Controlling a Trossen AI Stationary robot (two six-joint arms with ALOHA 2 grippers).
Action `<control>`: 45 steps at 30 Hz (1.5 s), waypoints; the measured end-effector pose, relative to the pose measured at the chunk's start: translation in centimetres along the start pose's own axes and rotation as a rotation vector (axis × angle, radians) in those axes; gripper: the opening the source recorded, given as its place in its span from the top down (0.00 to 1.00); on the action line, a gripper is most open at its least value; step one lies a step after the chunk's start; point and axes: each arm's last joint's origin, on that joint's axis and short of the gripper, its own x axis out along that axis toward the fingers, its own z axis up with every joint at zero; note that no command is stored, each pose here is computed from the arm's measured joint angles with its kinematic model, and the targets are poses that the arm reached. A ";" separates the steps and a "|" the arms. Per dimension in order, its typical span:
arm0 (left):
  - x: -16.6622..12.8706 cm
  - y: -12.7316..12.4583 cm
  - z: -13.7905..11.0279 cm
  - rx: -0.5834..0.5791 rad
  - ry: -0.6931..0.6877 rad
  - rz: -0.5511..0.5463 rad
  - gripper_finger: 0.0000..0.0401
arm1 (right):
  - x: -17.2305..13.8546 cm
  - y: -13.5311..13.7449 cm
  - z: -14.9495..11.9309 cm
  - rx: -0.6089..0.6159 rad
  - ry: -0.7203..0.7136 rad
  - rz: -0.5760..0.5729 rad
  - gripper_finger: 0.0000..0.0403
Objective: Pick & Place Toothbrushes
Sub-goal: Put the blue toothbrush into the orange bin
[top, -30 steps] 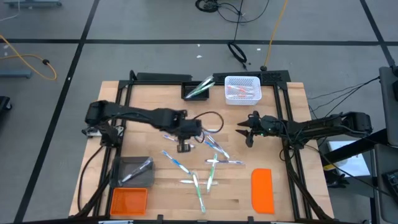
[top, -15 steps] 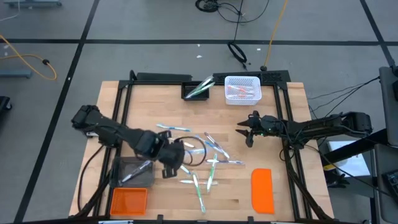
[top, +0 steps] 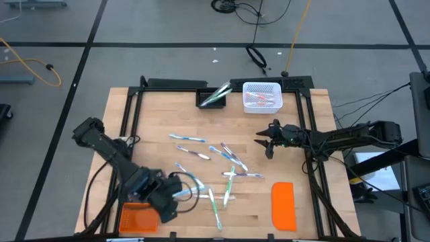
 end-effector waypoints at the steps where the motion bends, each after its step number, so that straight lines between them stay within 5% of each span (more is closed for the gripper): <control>1: 0.0 -0.2 -0.6 -0.027 0.006 -0.003 0.98 | 0.0 0.0 0.0 -0.002 0.000 0.000 0.61; 8: -0.3 -1.6 -4.5 -0.228 0.055 -0.016 0.98 | 0.0 0.0 0.0 -0.006 0.000 0.000 0.61; 14: -0.6 -2.2 -7.0 -0.389 0.239 -0.023 0.98 | 0.0 0.0 0.0 -0.006 0.000 0.000 0.61; 30: -4.0 -3.8 -10.3 -0.635 0.453 -0.055 0.98 | 0.0 0.0 0.0 -0.032 0.001 0.000 0.61; 45: -4.2 -3.8 -11.3 -0.624 0.561 -0.018 0.98 | 0.0 0.0 0.0 -0.027 0.001 0.001 0.61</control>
